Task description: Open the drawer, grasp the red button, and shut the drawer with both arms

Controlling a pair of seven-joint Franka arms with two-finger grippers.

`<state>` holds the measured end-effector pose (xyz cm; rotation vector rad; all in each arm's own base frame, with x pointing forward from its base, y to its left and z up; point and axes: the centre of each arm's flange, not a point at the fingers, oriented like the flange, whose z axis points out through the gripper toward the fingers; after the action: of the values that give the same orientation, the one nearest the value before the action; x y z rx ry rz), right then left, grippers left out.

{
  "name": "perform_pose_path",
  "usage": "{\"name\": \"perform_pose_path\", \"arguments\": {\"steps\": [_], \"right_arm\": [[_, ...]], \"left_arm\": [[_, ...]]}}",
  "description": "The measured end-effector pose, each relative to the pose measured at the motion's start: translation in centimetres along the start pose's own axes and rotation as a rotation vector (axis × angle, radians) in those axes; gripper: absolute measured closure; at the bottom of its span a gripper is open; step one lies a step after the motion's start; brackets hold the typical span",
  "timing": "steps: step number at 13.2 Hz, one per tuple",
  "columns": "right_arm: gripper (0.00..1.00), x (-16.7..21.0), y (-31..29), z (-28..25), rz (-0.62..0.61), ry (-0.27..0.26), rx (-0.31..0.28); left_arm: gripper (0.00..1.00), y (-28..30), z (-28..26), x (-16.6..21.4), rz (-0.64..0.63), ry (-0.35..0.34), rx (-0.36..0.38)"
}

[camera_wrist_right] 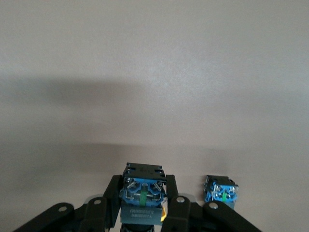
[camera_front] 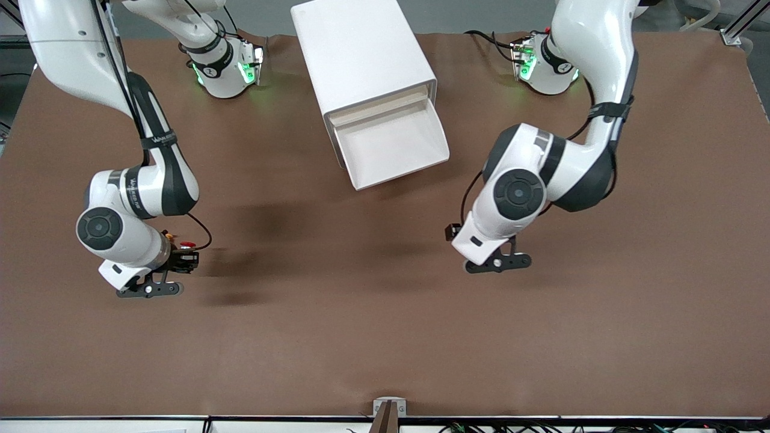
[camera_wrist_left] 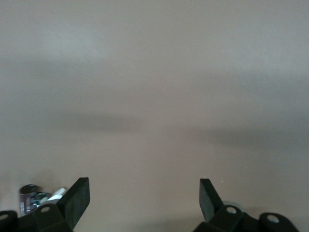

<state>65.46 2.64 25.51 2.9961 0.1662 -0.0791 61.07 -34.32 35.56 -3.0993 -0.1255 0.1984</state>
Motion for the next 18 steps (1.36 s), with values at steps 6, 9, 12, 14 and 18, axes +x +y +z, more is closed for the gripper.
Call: {"name": "perform_pose_path", "arguments": {"steps": [6,9,12,14,18], "right_arm": [[0.59,-2.4,1.2,5.6,-0.026,-0.026,0.016],[0.59,-3.6,0.8,7.1,-0.031,-0.015,0.023],[0.52,-3.7,0.7,7.2,-0.033,-0.017,0.024],[0.33,-3.7,0.5,7.2,-0.035,-0.016,0.026],[0.00,-2.9,1.0,3.6,-0.029,0.023,0.020]], "left_arm": [[0.00,3.1,4.3,-5.3,0.031,0.010,-0.054],[0.00,5.6,5.0,-9.3,-0.012,-0.020,-0.064],[0.00,7.5,5.9,-11.9,-0.041,-0.049,-0.059],[0.00,8.3,6.1,-12.9,-0.083,-0.059,-0.060],[0.00,9.3,6.2,-14.1,-0.131,-0.070,-0.061]]}}
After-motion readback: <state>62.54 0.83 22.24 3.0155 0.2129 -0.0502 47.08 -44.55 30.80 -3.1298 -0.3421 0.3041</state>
